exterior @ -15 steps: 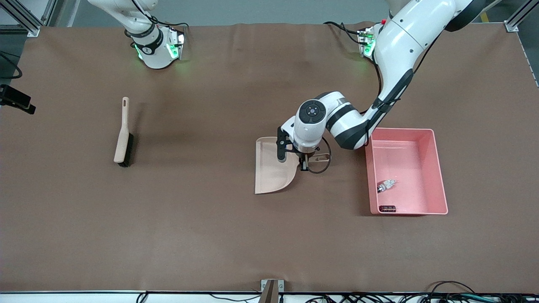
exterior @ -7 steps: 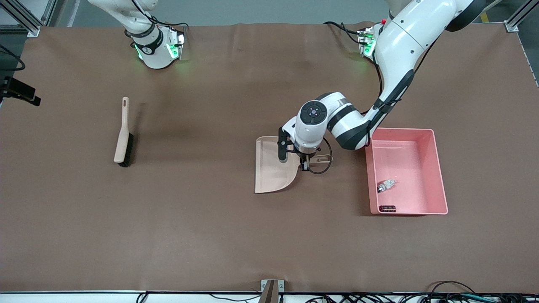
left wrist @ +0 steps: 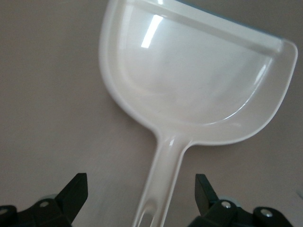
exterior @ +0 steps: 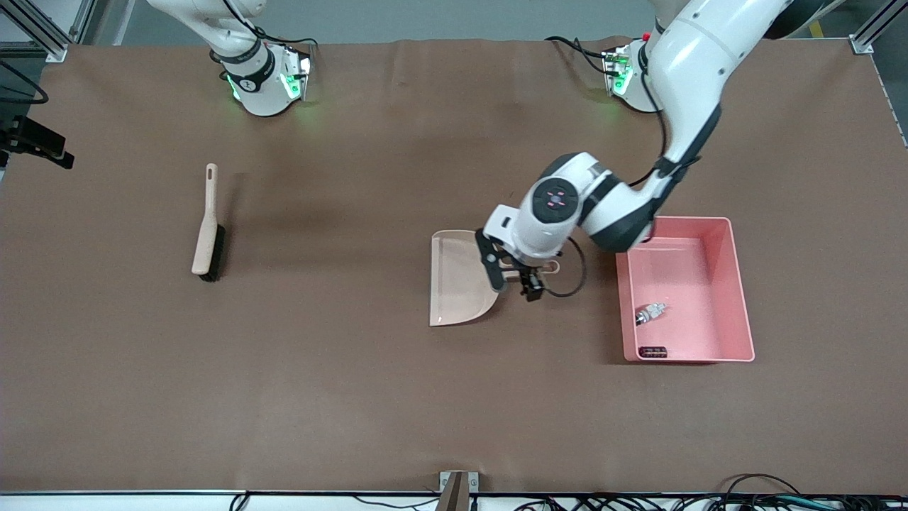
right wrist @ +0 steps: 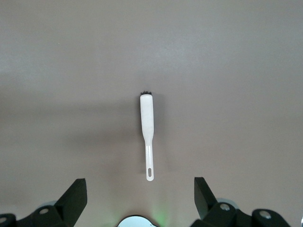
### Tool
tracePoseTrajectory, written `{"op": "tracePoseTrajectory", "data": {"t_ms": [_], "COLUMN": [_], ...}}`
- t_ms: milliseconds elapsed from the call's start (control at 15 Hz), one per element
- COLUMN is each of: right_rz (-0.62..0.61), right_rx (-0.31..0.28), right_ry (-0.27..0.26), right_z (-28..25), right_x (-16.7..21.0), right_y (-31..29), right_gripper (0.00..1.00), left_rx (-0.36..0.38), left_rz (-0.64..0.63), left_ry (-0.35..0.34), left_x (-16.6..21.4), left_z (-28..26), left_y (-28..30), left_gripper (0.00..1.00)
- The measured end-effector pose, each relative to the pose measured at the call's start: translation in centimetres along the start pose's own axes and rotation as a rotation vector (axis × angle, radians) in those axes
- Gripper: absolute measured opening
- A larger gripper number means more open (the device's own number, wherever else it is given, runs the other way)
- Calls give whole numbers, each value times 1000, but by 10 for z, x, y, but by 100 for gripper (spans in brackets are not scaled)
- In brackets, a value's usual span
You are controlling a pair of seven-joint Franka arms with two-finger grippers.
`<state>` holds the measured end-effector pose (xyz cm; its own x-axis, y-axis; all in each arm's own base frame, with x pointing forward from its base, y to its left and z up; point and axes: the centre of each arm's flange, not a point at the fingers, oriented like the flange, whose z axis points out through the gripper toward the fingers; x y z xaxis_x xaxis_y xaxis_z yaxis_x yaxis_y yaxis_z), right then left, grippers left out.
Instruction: Clean e-waste and dump in bin
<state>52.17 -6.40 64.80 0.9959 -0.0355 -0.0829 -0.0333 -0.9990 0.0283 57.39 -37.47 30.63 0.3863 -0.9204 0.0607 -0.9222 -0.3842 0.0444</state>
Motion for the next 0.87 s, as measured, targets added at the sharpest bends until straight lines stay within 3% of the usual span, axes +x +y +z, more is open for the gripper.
{"op": "tracePoseTrajectory", "data": {"t_ms": [268, 468, 869], "right_rz": [1, 1, 3], "right_rx": [0, 1, 1], "right_ry": [4, -2, 8], "right_z": [-2, 0, 0], "right_x": [0, 0, 2], "right_y": [0, 0, 1], "right_gripper": [100, 100, 100], "left_rx": [-27, 22, 93], "left_rz": [-320, -502, -718], "left_ry": [32, 24, 7], "left_x": [-56, -107, -210], "left_z": [-106, -163, -256], "left_y": [-62, -92, -123], "left_gripper": [100, 100, 100]}}
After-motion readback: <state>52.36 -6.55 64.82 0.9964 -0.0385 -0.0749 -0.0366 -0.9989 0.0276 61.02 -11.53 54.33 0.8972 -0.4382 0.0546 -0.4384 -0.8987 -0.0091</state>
